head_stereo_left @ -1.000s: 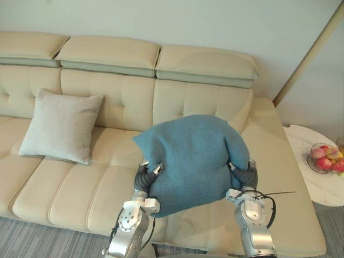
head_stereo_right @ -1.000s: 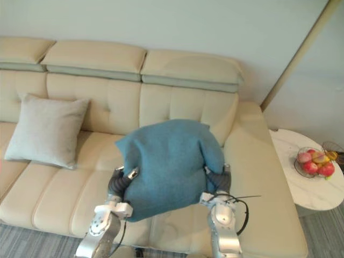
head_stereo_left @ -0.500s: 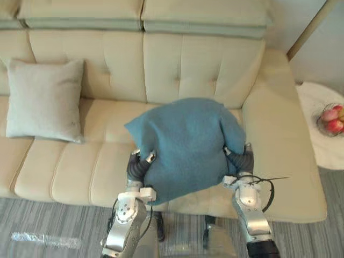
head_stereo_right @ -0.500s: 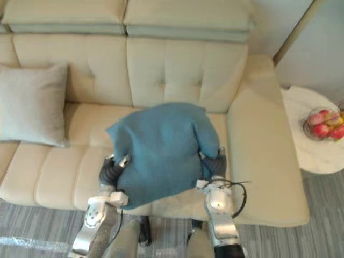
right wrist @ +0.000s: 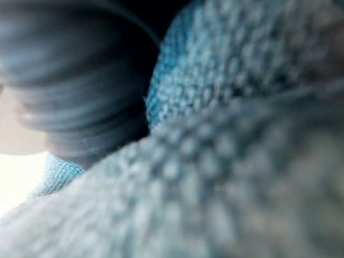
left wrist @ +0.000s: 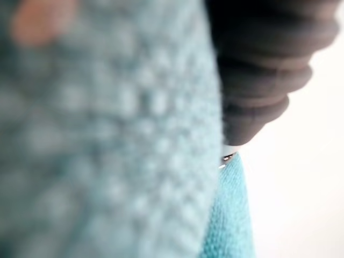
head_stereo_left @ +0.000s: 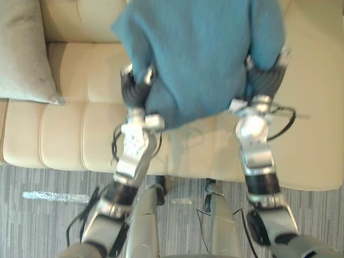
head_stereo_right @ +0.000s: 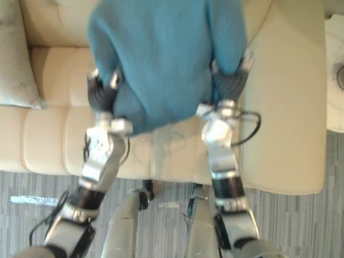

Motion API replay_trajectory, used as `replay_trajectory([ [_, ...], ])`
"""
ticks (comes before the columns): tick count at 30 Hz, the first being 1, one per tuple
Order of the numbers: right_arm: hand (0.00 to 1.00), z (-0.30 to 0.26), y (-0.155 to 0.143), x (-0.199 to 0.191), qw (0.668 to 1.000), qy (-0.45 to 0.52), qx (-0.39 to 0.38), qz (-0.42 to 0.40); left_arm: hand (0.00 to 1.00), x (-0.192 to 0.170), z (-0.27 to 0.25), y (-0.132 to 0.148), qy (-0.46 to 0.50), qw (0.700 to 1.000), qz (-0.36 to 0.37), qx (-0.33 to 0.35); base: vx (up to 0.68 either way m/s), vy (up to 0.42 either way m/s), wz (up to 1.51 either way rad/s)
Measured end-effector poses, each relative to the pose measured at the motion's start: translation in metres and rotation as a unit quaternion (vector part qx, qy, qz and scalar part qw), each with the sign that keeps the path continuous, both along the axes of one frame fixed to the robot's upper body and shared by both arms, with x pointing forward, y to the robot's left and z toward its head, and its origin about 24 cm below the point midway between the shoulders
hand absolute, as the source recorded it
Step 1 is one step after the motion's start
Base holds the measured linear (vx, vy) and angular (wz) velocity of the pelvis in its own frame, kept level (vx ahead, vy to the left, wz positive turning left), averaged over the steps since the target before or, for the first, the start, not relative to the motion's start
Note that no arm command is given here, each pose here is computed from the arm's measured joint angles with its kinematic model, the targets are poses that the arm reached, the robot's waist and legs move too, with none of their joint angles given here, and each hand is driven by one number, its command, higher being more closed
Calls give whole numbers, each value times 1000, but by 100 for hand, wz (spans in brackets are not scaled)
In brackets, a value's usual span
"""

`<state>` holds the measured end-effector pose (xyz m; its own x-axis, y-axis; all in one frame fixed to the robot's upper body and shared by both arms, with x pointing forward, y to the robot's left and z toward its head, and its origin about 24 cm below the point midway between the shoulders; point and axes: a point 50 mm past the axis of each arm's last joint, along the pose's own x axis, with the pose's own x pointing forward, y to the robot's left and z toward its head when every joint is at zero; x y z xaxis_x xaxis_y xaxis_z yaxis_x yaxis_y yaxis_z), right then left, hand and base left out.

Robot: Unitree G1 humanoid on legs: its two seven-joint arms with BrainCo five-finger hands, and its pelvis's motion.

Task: Pick up cushions and gather them together orderly.

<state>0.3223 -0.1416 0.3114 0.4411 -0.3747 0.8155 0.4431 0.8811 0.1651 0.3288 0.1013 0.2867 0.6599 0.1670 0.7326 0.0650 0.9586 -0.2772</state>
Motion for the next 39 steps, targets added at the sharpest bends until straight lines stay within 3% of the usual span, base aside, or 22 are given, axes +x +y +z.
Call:
replay_trajectory([
  [2,100,25,2,0,1000,-30,6,-6,100,1,29,1,-37,999,12,4,-62,-11,3],
  [3,0,49,4,5,999,-45,20,-9,100,3,59,3,-65,998,24,-10,-66,-12,-1],
  [4,0,68,7,7,998,-53,26,-11,0,2,81,5,-86,996,31,-22,-47,-11,-3],
  [7,0,89,14,14,998,-49,35,-16,0,6,111,11,-93,993,52,-53,-35,-27,6],
  [12,0,93,15,29,998,-3,60,9,0,21,117,19,-55,993,76,-74,0,-38,5],
  [20,0,62,20,54,988,84,101,82,0,47,84,24,42,992,91,-79,2,-23,-1],
  [26,0,-3,30,66,974,163,110,109,0,56,40,28,92,988,94,-75,2,-18,-3],
  [39,0,-33,-4,51,975,139,141,99,0,52,4,49,101,987,97,-79,-3,-8,2],
])
